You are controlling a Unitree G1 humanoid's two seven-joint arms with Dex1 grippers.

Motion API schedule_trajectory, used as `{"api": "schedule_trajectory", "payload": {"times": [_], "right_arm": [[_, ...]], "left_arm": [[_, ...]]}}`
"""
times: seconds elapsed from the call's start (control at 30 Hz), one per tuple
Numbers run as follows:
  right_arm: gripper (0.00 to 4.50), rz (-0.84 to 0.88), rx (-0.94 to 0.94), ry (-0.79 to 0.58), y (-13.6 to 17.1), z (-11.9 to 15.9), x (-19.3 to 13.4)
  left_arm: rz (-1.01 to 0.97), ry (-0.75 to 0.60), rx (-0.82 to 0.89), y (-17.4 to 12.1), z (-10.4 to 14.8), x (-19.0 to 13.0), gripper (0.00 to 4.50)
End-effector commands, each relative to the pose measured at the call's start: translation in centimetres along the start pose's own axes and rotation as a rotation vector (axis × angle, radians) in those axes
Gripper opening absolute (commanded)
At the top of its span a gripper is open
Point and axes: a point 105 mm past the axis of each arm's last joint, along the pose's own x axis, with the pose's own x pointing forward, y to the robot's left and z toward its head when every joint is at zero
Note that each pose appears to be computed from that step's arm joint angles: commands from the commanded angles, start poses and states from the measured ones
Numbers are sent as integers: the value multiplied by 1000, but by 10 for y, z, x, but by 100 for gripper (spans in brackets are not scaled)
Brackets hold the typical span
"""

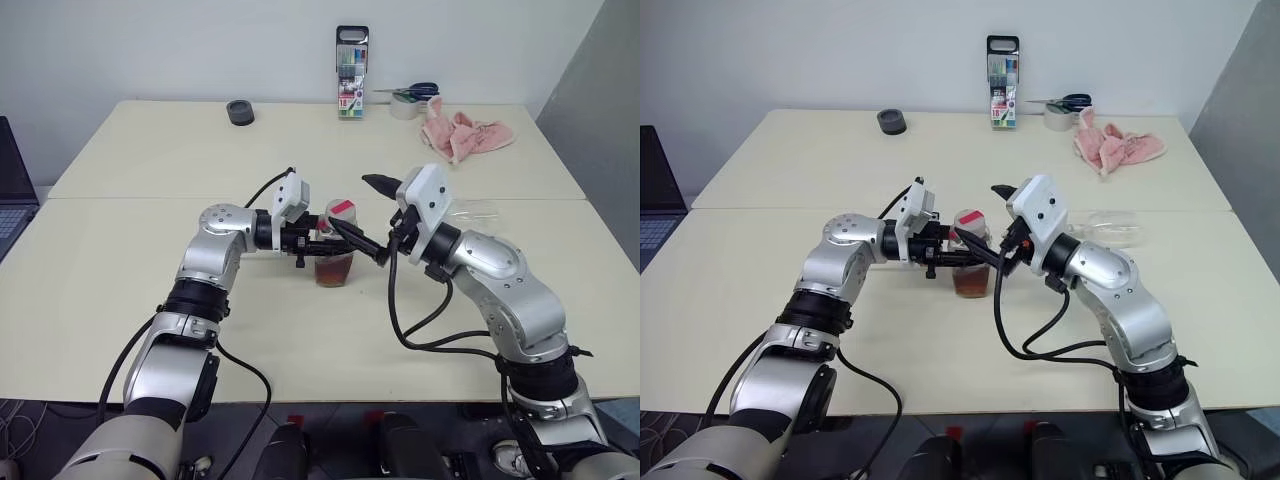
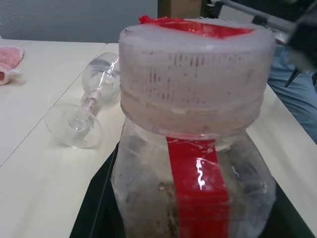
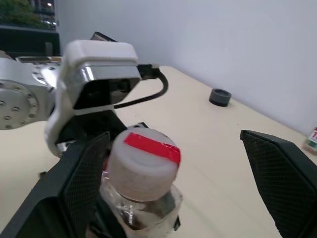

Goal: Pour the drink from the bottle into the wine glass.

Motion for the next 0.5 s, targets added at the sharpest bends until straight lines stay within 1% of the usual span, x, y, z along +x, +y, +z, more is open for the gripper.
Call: {"api": "schedule_trajectory", "payload": {"times": [0.03, 0.33, 0.5], "right_arm": [[450, -32, -71, -35, -6, 11, 1], [450, -69, -69, 10, -21, 5, -16], [450, -66, -50, 16, -21, 6, -22]], "left_arm": [[-12, -45, 80, 3, 24, 1, 169], [-2, -49, 100, 2, 25, 1, 169], [8, -55, 118, 2, 23, 1, 169]]}}
